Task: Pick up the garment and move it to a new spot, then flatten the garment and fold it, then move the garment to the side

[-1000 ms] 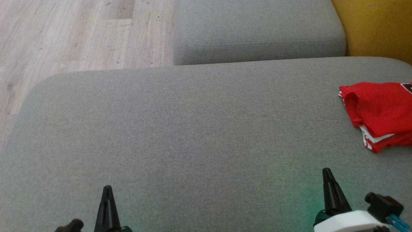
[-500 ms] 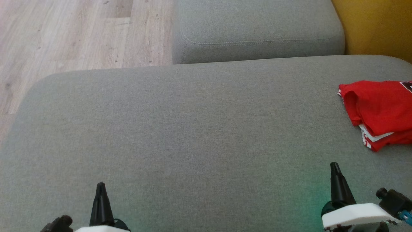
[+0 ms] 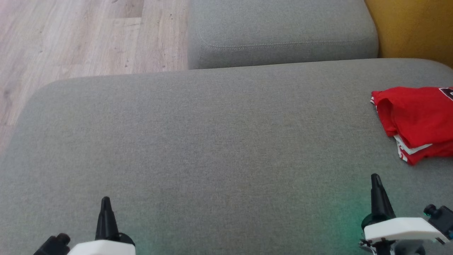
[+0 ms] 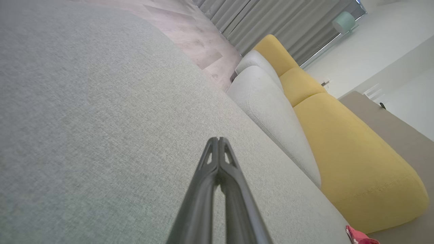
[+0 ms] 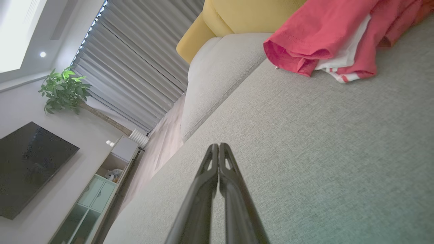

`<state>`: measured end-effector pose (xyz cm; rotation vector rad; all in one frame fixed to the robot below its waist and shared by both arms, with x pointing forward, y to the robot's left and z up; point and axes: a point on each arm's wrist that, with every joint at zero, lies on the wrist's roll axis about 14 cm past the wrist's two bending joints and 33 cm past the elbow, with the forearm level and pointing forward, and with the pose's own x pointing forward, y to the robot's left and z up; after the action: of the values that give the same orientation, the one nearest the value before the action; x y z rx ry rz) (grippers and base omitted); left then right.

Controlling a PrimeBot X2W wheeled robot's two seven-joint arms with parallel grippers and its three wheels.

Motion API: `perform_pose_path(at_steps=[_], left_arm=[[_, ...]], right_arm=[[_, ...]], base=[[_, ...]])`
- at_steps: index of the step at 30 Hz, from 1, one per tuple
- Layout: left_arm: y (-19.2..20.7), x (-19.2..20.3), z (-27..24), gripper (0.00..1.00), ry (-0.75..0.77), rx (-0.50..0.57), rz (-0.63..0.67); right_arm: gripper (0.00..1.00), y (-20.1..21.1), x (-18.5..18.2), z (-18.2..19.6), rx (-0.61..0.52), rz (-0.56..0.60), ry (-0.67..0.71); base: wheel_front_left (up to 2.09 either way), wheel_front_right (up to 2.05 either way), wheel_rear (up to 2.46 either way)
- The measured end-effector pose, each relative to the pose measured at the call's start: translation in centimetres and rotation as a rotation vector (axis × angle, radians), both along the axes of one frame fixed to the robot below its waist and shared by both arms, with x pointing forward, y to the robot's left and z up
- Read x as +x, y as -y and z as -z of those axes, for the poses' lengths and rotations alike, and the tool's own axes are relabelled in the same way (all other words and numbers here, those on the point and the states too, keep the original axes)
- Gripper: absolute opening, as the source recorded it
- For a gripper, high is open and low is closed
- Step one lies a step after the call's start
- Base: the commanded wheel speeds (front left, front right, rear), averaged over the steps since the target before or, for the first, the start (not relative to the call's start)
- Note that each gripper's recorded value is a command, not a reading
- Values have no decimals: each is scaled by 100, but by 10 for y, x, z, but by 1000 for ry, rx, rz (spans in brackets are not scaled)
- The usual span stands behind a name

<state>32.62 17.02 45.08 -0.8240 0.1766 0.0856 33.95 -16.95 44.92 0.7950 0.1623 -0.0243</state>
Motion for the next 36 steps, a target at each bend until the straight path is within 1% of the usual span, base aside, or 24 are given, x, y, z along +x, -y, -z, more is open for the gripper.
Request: perform_pose_path(at_steps=[22,36], left_arm=[[-4,16,-4,0,0,-258,-30],[-8,26,-8,0,14,-421,-50]], right_arm=[[0,13,10,-4,265,75,-12],[0,20,19,-12,436,111,3]], base=[[0,0,0],[0,0,0]])
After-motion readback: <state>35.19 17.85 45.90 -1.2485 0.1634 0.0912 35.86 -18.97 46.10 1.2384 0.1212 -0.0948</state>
